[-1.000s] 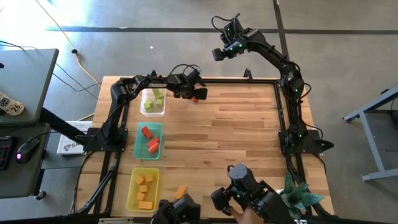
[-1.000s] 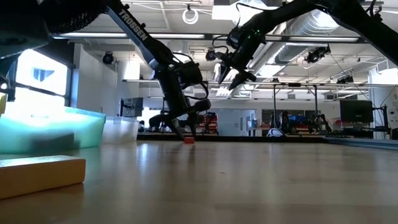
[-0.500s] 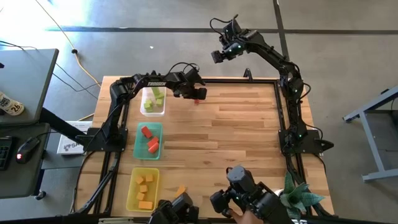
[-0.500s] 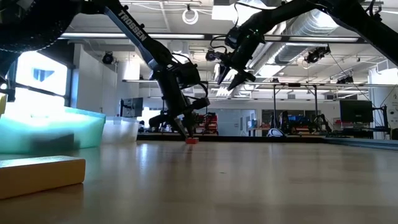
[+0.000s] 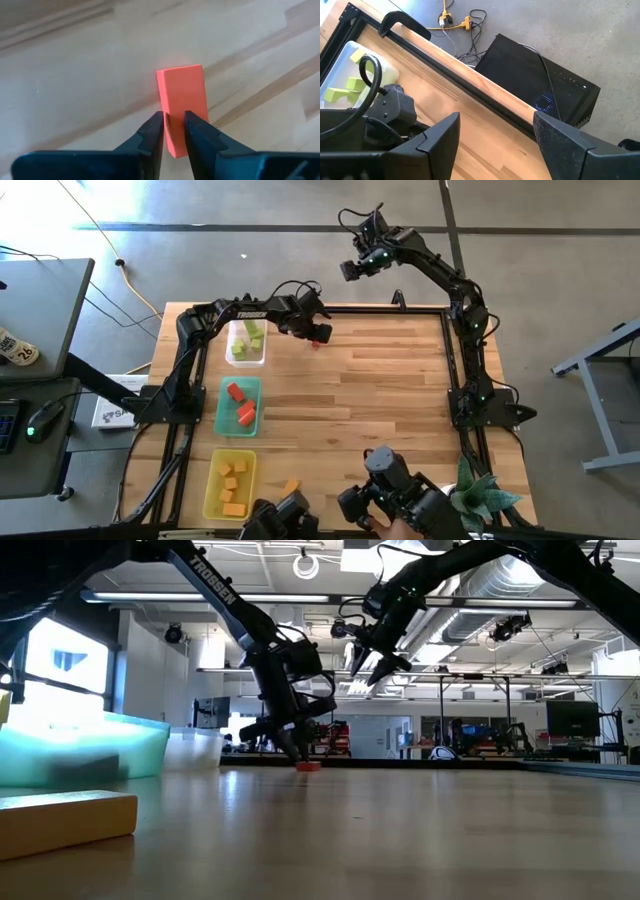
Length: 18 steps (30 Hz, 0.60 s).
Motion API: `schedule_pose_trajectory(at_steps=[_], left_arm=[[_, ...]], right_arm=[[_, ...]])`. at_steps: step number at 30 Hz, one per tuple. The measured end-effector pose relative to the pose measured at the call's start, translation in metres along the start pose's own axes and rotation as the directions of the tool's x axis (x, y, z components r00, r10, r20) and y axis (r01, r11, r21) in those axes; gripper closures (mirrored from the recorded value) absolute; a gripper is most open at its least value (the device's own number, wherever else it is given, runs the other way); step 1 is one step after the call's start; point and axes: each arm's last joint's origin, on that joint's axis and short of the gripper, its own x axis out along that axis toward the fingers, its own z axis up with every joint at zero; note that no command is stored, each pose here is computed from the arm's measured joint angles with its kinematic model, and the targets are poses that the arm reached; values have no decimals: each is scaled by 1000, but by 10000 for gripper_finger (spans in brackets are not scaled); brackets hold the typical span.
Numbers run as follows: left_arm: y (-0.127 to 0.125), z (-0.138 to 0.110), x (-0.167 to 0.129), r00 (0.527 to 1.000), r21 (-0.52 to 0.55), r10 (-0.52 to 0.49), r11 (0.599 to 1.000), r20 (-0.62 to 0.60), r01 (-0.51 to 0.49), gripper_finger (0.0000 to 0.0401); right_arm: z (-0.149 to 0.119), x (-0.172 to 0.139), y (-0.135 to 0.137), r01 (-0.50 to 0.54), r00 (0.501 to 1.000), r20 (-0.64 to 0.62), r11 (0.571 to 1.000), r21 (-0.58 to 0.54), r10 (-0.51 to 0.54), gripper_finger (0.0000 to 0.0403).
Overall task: Sort & place blocks by color
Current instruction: Put the orange rectangular block into the green bin
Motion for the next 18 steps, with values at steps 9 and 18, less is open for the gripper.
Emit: schedule_pose_trajectory(at_steps=[9, 18], left_arm=[[5, -13, -8, 989, -4, 57, 998, -136, -58, 337], [0, -31, -30, 961, 73, 246, 968, -128, -238, 350]], right_arm=[[0, 0, 2, -1, 1000, -1, 1000, -2, 1, 164], [-2, 2, 8, -7, 1000, -6, 1000, -31, 7, 164]])
